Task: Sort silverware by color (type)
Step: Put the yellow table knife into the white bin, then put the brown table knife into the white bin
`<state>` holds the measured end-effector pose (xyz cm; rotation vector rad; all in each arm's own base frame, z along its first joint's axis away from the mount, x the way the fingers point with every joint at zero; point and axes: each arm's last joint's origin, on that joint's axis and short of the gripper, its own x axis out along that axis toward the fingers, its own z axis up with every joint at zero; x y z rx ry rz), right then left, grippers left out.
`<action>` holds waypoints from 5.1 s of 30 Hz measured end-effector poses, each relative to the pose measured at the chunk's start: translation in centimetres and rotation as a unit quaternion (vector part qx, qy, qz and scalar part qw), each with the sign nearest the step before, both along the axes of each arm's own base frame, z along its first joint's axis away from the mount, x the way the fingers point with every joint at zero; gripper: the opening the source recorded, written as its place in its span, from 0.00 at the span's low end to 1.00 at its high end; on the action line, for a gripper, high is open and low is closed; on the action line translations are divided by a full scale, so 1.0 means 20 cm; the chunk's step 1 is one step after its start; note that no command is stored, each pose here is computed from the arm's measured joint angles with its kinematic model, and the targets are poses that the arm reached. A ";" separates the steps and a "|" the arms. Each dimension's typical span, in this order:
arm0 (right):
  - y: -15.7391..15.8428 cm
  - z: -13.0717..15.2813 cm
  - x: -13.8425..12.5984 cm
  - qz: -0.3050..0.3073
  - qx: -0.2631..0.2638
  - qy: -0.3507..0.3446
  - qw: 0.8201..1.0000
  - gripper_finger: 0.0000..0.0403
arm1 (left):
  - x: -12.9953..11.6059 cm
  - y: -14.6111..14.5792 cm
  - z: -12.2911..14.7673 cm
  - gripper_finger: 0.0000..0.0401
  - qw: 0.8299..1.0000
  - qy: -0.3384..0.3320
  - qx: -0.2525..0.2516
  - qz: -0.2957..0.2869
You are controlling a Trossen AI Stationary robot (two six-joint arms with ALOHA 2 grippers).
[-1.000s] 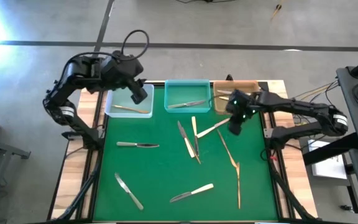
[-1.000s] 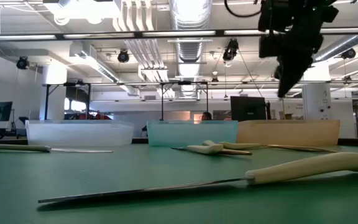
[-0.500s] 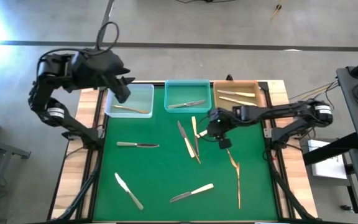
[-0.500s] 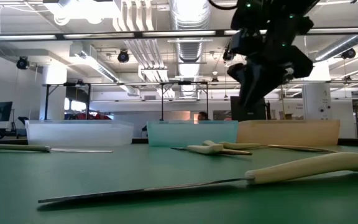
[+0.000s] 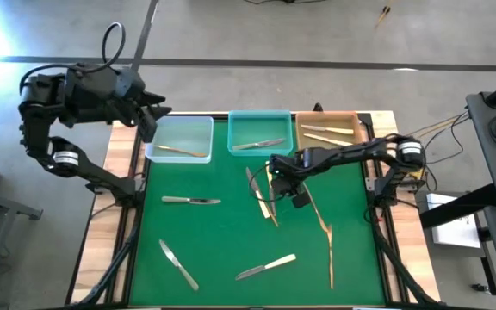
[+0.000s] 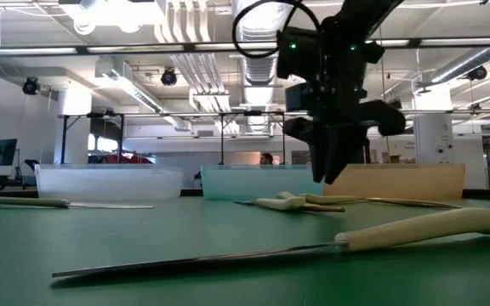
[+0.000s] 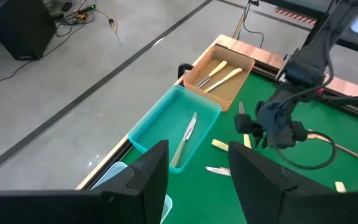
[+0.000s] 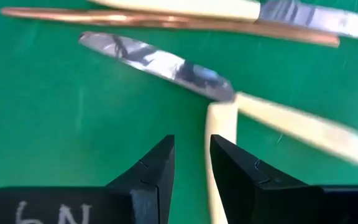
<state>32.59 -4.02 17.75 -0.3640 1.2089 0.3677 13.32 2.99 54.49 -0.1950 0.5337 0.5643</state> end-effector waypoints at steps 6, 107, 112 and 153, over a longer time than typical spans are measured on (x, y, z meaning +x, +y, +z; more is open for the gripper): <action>-0.02 -0.03 0.08 0.017 -0.025 0.004 1.000 0.24 | -0.01 0.00 0.00 0.37 1.000 -0.002 0.000 -0.001; -0.78 0.21 -0.51 -0.415 -0.094 -0.009 0.905 0.29 | 0.07 0.01 -0.02 0.37 0.999 -0.003 -0.033 0.025; -0.73 0.27 -0.56 -0.480 -0.060 -0.015 0.875 0.49 | 0.08 0.01 -0.02 0.37 0.999 -0.003 -0.033 0.025; 0.99 0.00 -0.62 -0.724 0.228 0.223 0.611 0.37 | -0.06 -0.01 0.02 0.37 1.000 -0.016 -0.007 -0.014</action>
